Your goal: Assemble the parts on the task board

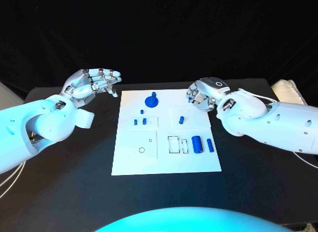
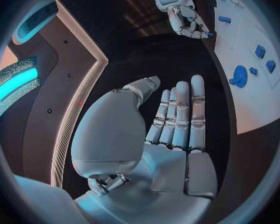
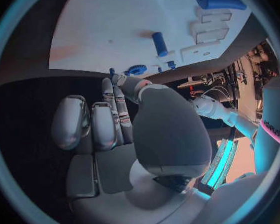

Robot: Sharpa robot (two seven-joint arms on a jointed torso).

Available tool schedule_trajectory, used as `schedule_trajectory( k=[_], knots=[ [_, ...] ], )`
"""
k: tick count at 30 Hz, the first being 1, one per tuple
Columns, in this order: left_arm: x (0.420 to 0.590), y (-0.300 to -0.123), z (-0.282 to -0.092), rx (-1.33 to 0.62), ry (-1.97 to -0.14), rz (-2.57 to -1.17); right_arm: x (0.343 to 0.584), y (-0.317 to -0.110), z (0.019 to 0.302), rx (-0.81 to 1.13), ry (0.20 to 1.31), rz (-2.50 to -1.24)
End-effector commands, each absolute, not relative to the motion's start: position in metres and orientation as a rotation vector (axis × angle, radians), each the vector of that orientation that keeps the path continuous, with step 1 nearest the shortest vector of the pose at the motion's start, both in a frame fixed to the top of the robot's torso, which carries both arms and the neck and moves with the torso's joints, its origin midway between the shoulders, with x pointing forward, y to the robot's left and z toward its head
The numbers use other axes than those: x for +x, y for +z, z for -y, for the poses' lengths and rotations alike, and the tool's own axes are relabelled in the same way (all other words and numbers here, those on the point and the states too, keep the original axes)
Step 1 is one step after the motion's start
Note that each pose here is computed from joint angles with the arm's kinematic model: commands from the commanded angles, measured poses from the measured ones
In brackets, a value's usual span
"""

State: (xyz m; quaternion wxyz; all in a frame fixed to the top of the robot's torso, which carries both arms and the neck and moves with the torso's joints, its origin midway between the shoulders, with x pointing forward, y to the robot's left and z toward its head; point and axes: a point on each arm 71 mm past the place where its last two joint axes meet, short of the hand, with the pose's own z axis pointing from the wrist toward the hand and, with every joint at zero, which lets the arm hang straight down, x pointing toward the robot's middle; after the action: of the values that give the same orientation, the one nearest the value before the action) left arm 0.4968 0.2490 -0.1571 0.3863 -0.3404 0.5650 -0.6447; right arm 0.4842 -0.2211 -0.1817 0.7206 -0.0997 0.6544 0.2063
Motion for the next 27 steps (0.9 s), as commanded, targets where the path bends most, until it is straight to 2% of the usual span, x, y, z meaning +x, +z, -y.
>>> schedule_trajectory(
  k=[1,14,20,27],
  knots=[
    [0.497,-0.156,-0.247,-0.868,-1.657,-1.435,0.477,-0.175,0.215,-0.197,0.516,-1.411],
    [0.494,-0.156,-0.241,-0.864,-1.675,-1.441,0.437,-0.175,0.16,-0.199,0.748,-1.438],
    [0.493,-0.155,-0.238,-0.866,-1.684,-1.441,0.425,-0.187,0.135,-0.224,0.815,-1.474],
    [0.491,-0.155,-0.234,-0.866,-1.697,-1.446,0.418,-0.209,0.114,-0.263,0.837,-1.53]
  ],
)
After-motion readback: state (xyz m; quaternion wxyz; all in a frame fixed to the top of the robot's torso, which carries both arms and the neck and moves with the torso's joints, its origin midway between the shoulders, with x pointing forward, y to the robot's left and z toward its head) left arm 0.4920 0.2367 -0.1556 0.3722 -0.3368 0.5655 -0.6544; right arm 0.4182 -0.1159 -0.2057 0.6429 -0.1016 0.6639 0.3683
